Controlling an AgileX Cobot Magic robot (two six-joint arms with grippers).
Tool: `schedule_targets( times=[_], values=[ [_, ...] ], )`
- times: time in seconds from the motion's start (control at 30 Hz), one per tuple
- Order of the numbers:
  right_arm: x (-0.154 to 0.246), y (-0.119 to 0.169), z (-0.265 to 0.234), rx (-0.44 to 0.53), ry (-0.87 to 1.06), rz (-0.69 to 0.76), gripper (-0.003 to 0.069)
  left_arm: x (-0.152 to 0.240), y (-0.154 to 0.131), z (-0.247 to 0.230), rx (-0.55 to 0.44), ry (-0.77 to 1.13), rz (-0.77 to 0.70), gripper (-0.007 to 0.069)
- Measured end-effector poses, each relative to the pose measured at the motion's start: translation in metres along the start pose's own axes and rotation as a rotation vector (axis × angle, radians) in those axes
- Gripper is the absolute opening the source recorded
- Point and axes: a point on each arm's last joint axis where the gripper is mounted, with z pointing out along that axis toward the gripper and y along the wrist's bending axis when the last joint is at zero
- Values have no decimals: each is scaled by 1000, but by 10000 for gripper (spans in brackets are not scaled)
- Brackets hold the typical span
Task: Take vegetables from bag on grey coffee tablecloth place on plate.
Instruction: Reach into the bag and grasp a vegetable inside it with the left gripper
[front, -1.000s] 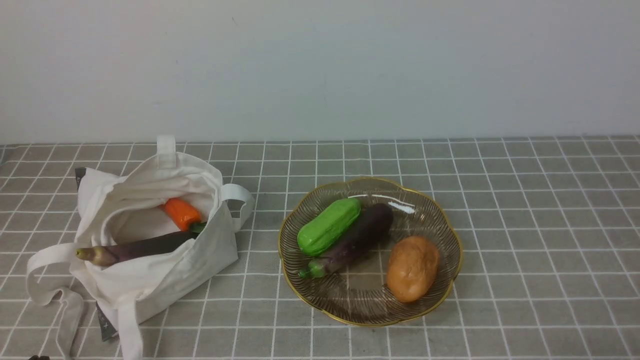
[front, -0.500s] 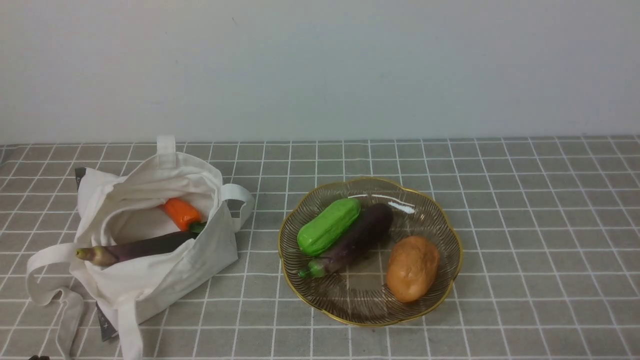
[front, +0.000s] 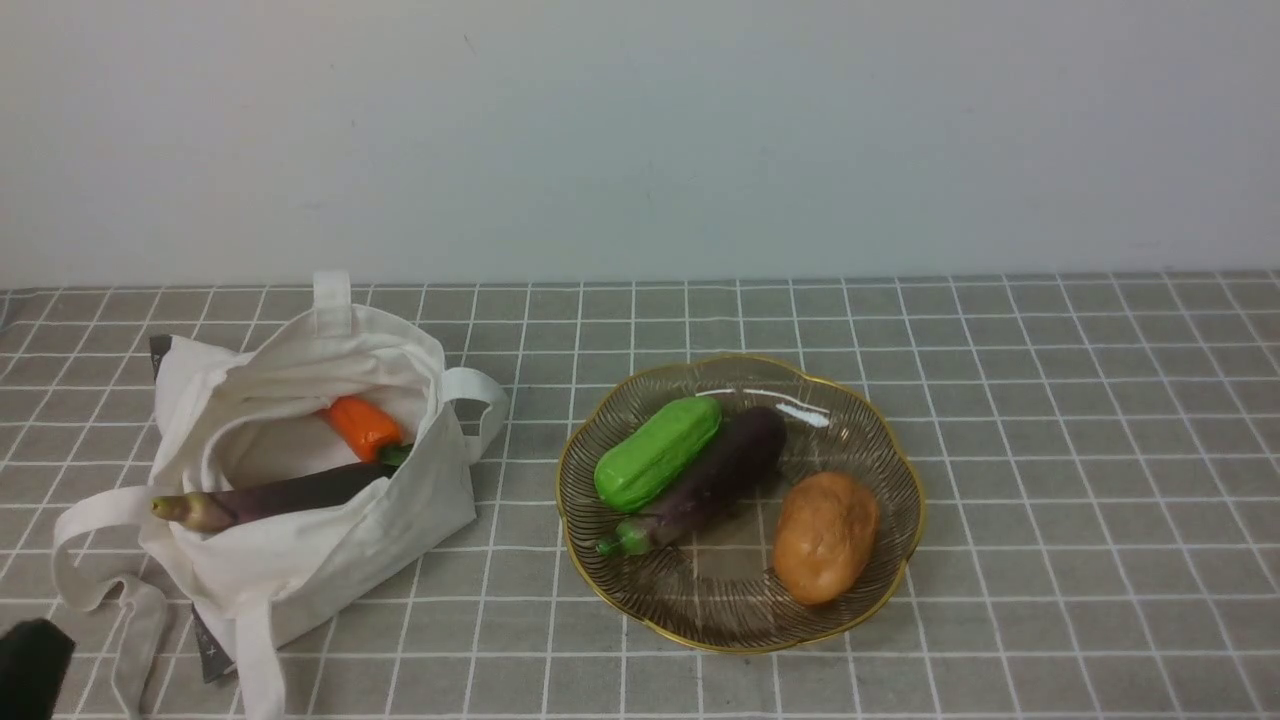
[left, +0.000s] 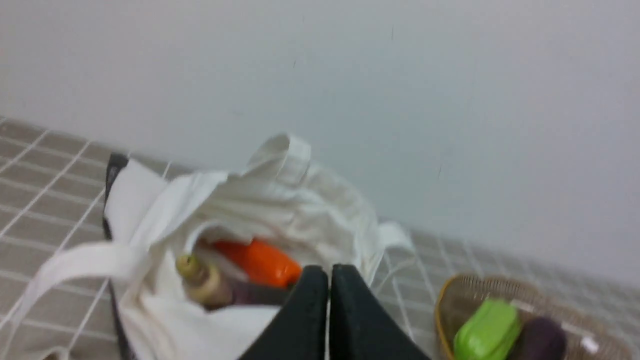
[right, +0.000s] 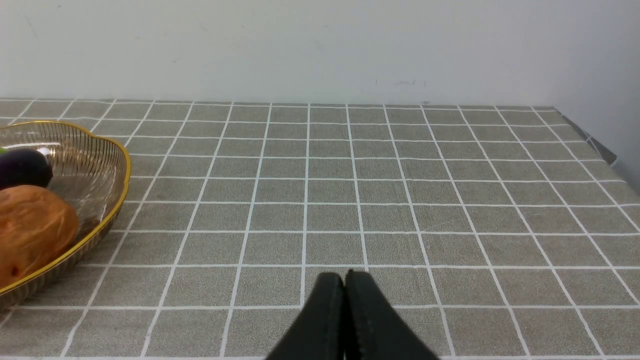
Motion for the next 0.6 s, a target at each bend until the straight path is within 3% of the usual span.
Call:
schedule_targets(
  times=[0.17, 0.23, 0.37, 0.5, 0.6],
  values=[
    [0, 0, 0, 0, 0, 0, -13, -17, -2, -2, 22, -185, -8, -5],
    [0, 0, 0, 0, 0, 0, -13, -38, -7, -7, 50, -364, -15, -5],
    [0, 0, 0, 0, 0, 0, -13, -76, -25, -15, 90, -403, -19, -5],
    [0, 0, 0, 0, 0, 0, -13, -114, -51, -2, 74, -102, 106, -5],
    [0, 0, 0, 0, 0, 0, -13, -125, -64, 29, 17, 381, 226, -5]
  ],
)
